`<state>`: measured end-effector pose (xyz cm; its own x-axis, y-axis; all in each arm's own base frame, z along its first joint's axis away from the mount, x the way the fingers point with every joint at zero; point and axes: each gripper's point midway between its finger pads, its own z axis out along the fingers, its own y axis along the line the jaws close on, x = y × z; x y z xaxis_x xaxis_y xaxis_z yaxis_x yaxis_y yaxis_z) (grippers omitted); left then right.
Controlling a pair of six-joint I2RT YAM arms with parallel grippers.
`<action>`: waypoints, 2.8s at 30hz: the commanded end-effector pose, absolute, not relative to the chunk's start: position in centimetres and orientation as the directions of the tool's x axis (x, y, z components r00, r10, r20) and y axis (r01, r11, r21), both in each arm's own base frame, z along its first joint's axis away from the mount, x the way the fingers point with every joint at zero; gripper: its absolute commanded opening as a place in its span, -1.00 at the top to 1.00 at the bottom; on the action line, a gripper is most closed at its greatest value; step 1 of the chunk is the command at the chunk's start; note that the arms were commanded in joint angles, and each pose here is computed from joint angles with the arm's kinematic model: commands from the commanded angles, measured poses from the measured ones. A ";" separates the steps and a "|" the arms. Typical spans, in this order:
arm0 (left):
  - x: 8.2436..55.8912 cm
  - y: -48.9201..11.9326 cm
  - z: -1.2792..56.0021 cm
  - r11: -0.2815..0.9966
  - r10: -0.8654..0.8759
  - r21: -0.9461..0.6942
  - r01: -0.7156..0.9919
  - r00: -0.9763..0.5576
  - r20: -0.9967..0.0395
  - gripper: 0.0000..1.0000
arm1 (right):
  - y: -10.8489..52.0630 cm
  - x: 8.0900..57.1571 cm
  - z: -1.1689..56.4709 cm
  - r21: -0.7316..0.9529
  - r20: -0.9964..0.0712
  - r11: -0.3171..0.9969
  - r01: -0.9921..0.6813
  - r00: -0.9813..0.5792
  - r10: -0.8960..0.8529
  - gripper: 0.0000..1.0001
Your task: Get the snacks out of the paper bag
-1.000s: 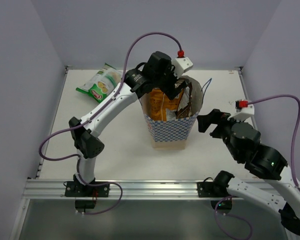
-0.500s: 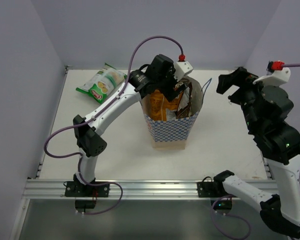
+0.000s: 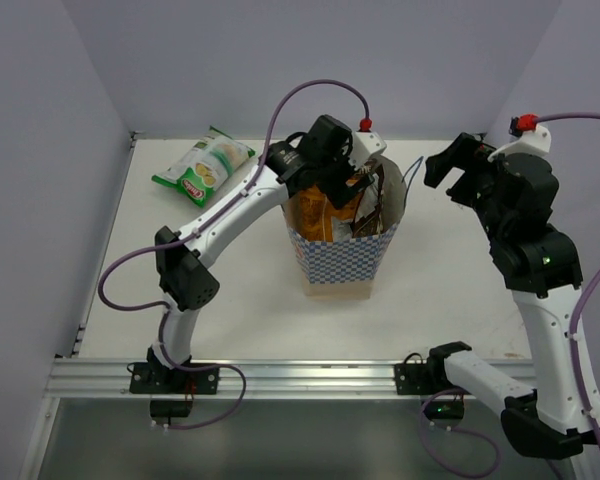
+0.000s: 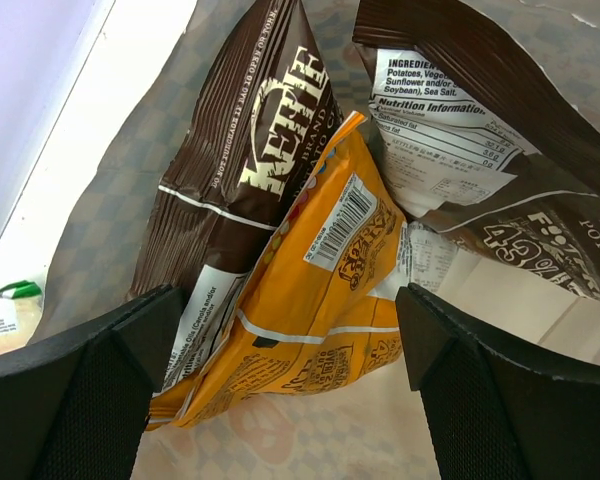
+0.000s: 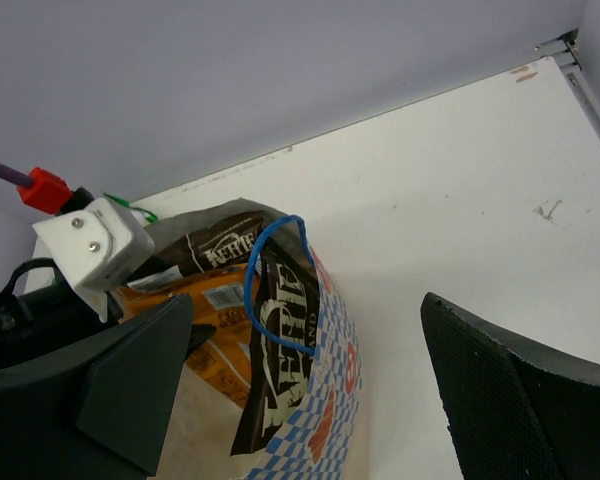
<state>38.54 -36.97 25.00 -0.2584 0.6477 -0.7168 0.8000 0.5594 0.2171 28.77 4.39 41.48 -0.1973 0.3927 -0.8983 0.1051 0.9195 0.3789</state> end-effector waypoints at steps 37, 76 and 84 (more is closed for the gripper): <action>37.4 -39.4 24.2 0.490 0.706 0.289 0.823 -0.179 -0.685 -0.82 | 4.6 27.2 39.9 0.348 -0.902 0.935 0.066 -0.249 0.353 -0.98; 41.2 -36.5 26.2 0.587 0.702 0.416 0.695 -0.180 -0.690 -0.87 | 5.4 26.9 38.9 0.352 -0.895 0.935 0.031 -0.283 0.346 -0.98; 41.2 -35.9 28.1 0.596 0.692 0.438 0.673 -0.154 -0.705 -0.87 | 5.7 27.3 38.9 0.349 -0.894 0.937 0.022 -0.293 0.340 -0.98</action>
